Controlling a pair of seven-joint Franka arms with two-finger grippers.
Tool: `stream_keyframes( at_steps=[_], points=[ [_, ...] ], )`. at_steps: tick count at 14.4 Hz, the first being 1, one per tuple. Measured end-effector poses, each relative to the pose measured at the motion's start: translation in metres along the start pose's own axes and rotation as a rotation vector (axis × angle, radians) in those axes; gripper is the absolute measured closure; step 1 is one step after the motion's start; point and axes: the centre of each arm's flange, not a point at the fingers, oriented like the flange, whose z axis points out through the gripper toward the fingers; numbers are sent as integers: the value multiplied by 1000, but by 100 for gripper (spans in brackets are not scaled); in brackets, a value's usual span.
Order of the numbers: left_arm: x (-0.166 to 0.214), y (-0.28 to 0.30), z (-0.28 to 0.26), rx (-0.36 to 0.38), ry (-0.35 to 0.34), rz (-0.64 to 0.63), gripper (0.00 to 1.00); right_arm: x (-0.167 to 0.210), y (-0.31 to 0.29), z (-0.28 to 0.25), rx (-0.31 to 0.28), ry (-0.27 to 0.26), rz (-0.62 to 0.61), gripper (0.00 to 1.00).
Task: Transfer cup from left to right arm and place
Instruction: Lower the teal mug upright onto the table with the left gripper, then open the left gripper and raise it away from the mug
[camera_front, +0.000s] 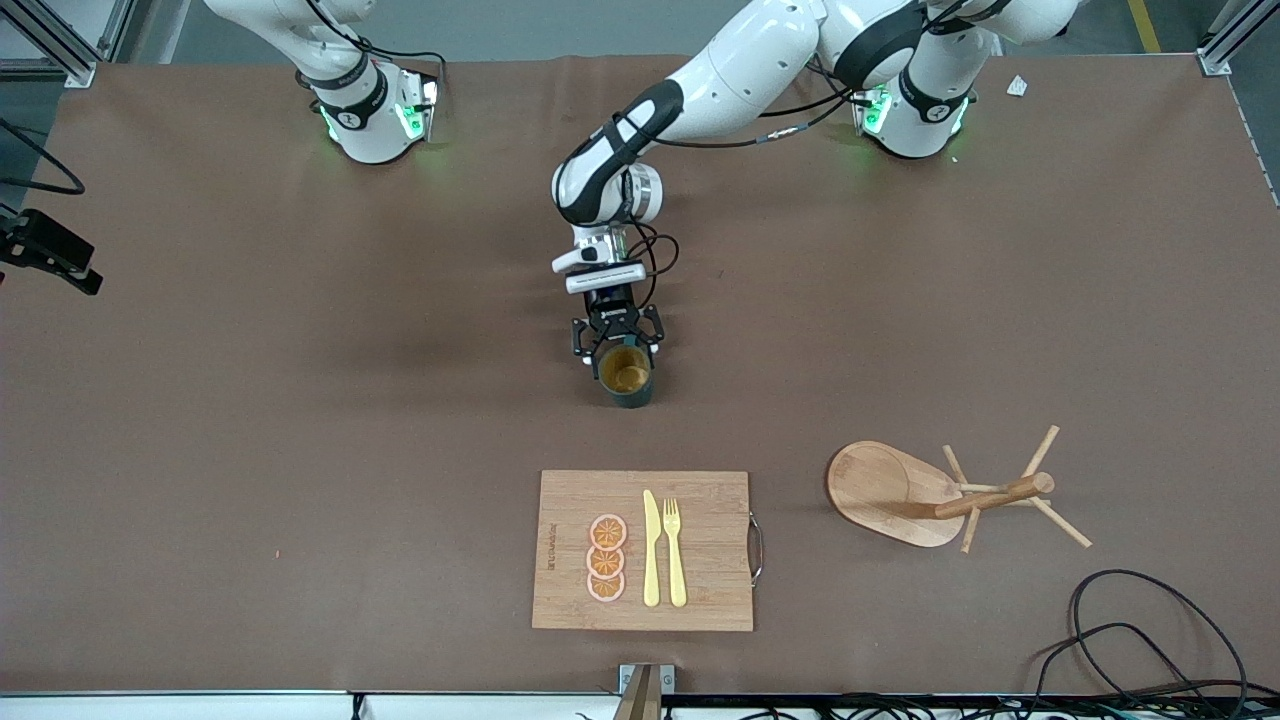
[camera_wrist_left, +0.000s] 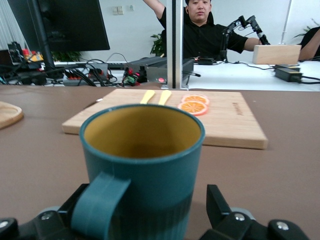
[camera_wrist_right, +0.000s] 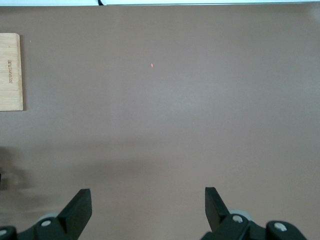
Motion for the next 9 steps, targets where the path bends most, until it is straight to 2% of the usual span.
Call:
stream_keyframes(
  at_steps=[2, 4, 6, 9],
  points=[
    [-3, 14, -30, -19, -47, -27, 0, 0, 0, 0, 0, 0, 0, 0],
    [5, 27, -61, 5, -107, -77, 0, 0, 0, 0, 0, 0, 0, 0],
    [34, 41, -96, 54, -179, -137, 0, 0, 0, 0, 0, 0, 0, 0],
    [109, 52, -144, 137, -330, -161, 0, 0, 0, 0, 0, 0, 0, 0]
  ],
)
